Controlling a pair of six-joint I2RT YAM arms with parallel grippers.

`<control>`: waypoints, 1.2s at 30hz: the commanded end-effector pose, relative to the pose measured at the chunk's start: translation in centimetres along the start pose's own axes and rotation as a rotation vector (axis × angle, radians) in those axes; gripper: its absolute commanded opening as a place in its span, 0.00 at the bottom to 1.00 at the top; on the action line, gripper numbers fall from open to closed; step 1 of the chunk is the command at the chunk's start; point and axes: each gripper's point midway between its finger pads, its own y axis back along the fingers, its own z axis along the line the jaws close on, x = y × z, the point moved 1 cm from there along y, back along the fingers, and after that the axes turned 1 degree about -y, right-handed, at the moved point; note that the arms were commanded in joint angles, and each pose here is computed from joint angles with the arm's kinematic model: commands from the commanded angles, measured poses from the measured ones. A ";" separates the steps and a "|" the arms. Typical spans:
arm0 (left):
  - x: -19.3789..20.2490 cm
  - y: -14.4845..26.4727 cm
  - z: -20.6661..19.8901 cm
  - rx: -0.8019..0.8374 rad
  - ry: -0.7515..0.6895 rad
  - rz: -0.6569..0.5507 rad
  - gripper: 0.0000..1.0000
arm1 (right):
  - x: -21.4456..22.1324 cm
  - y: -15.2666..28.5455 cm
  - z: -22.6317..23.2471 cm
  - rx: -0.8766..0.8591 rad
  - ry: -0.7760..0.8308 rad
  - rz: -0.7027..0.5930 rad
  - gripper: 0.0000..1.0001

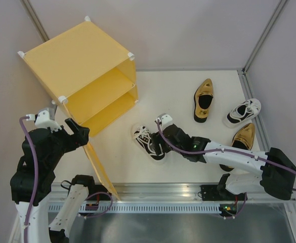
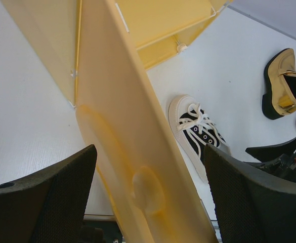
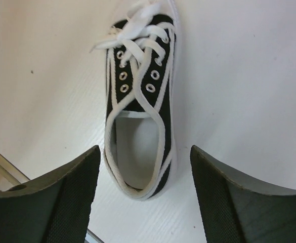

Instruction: Place and organize the shoes in the shoe cabinet

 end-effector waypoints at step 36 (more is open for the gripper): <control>0.4 0.1 -0.5 0.021 0.013 0.038 0.89 | -18.3 -2.1 5.2 -0.036 -0.051 -0.184 0.01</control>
